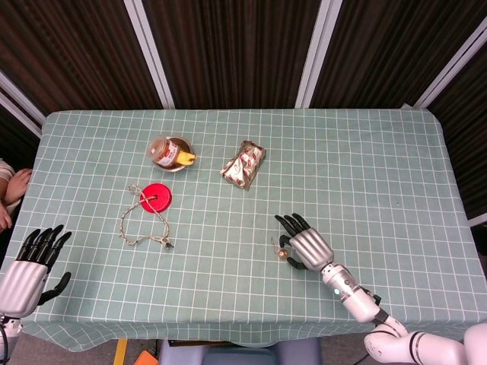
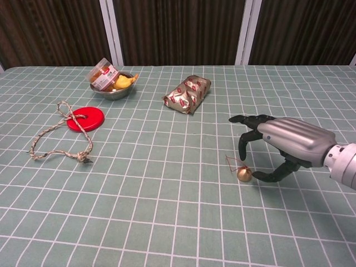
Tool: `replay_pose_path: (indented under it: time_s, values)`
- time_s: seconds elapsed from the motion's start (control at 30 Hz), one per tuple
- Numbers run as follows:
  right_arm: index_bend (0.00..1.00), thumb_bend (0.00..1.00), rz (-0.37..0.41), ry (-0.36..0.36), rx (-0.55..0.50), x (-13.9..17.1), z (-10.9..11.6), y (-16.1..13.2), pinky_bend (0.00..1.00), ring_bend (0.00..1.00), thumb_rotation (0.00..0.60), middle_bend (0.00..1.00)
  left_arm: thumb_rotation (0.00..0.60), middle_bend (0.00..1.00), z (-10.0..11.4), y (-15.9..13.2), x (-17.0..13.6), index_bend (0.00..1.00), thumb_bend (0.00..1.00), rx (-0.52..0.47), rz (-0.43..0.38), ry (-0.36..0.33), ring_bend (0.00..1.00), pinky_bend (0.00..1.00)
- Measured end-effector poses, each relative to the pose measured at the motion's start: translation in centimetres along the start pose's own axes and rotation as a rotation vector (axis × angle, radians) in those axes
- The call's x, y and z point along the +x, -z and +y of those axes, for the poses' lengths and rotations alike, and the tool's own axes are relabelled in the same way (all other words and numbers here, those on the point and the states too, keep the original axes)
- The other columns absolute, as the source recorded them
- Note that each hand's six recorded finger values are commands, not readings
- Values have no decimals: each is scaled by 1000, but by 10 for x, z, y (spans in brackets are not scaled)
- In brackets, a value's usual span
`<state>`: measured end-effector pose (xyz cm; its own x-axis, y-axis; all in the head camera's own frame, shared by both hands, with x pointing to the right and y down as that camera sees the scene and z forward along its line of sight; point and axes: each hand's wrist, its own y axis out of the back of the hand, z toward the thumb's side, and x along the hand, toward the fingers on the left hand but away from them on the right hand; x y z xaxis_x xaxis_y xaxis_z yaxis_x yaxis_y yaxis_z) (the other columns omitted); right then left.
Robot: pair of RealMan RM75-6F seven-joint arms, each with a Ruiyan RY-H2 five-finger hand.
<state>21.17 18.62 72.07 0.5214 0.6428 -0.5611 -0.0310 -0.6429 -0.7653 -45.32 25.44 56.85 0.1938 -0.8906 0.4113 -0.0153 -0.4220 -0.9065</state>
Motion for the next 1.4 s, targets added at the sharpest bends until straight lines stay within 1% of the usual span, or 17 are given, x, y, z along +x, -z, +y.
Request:
replay_pose_path:
  time_s: [0.2, 0.57, 0.7, 0.8, 1.2, 1.4]
  values:
    - [622, 461, -7, 4, -11, -3, -1, 2, 0, 0, 600, 54, 600, 0, -2, 1, 1, 0, 383, 1, 5, 6, 0, 0]
    - [637, 463, -1, 5, -32, -7, -3, 0, 0, 0, 600, 68, 600, 0, -3, 1, 2, 0, 384, 4, 8, 10, 0, 0]
    - [646, 479, 1, 8, -38, -9, -4, -3, 0, 0, 600, 76, 600, 0, -2, 1, 1, 0, 383, 4, 8, 8, 0, 0]
    - [657, 498, 2, 11, -37, -9, -5, -4, 0, 0, 600, 84, 600, 0, -2, 1, 1, 0, 383, 4, 8, 8, 0, 0]
    - [681, 501, -3, 2, -28, -9, -8, -3, 0, 0, 600, 99, 600, 0, -1, 1, 1, 0, 382, 4, 9, 4, 0, 0]
    - [741, 558, -2, 11, -29, -9, -6, -3, 0, 0, 600, 126, 600, 0, -1, 2, 1, 0, 382, 3, 10, 3, 0, 0]
